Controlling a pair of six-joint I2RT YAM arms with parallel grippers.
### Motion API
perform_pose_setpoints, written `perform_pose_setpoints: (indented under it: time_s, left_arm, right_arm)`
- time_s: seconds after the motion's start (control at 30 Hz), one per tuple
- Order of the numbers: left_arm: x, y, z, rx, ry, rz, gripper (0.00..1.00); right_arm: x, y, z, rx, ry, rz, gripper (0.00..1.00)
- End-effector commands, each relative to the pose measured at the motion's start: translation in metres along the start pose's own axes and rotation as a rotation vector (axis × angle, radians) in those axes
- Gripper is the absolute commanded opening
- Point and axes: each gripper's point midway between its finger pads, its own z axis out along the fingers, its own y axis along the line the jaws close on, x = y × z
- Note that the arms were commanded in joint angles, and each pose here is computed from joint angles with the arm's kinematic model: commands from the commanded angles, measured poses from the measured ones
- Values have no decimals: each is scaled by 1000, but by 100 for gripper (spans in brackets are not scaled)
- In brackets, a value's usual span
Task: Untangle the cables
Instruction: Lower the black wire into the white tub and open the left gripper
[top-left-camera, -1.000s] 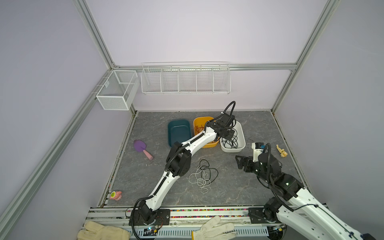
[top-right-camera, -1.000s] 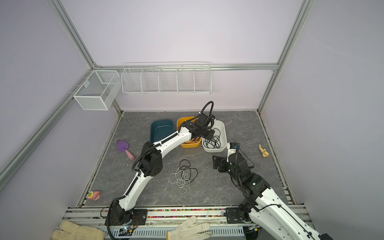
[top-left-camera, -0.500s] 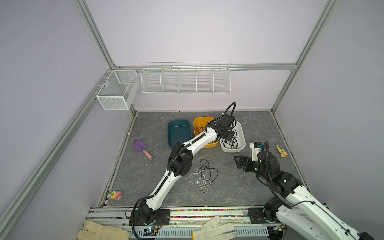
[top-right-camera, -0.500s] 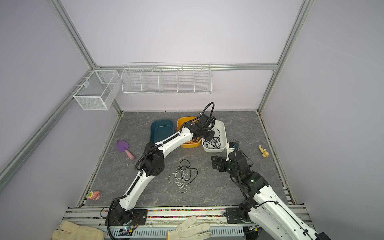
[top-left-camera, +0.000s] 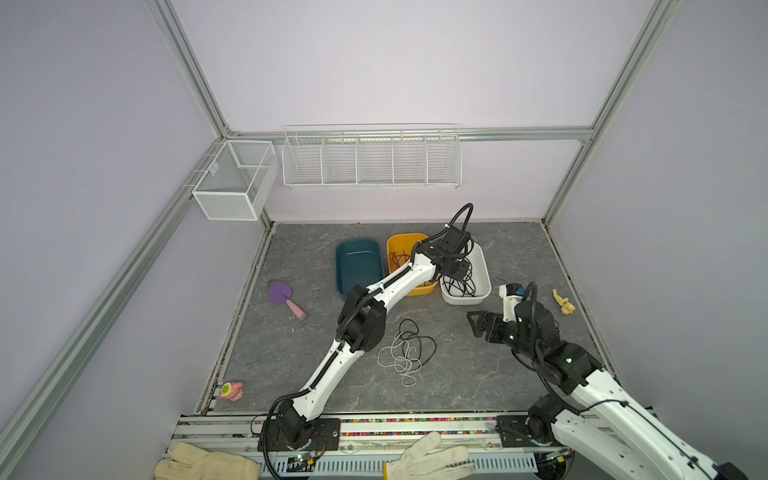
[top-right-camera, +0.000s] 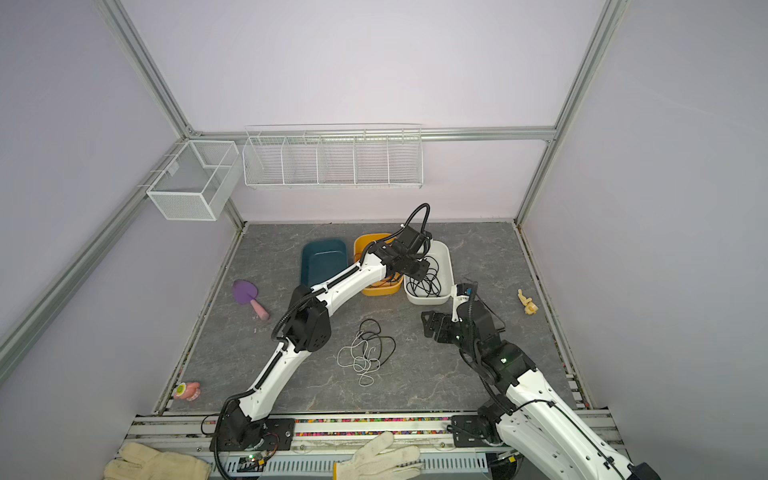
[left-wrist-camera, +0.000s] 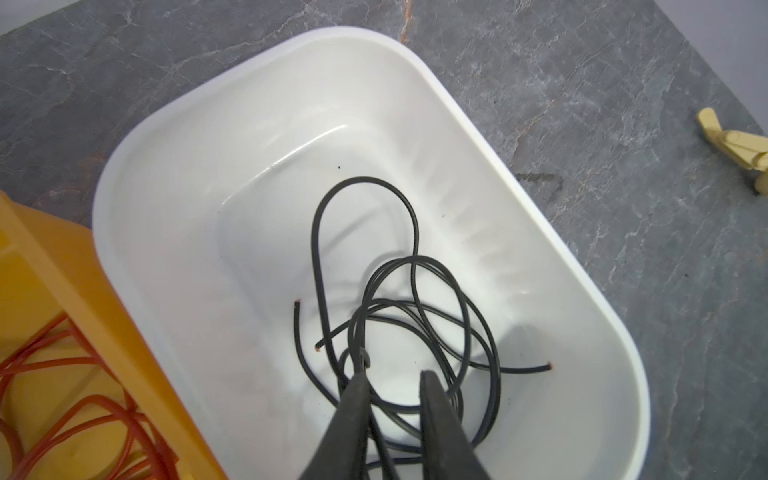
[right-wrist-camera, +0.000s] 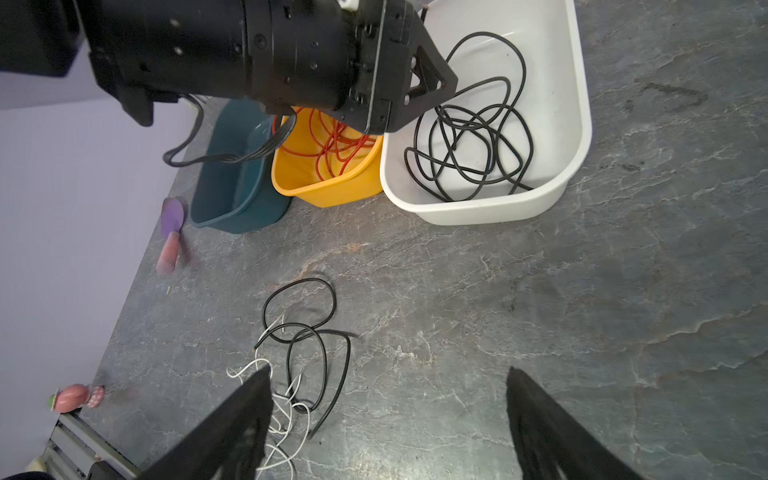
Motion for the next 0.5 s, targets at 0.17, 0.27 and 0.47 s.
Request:
perform_pose_setpoints:
  time_s: [0.17,0.27,0.47]
  left_arm:
    - [-13,-4,-16,0,-19,21,37]
    - [-17,-3,-21,-11,-28,30,41]
    - [-31,0,-37,-37,-69,48,48]
  right_arm:
    - [-9,7,-2,-28,-22,21,89]
    - [-9,6,-2,-27,-21,22,89]
    - [-10,6,-3,-28,-24,24,89]
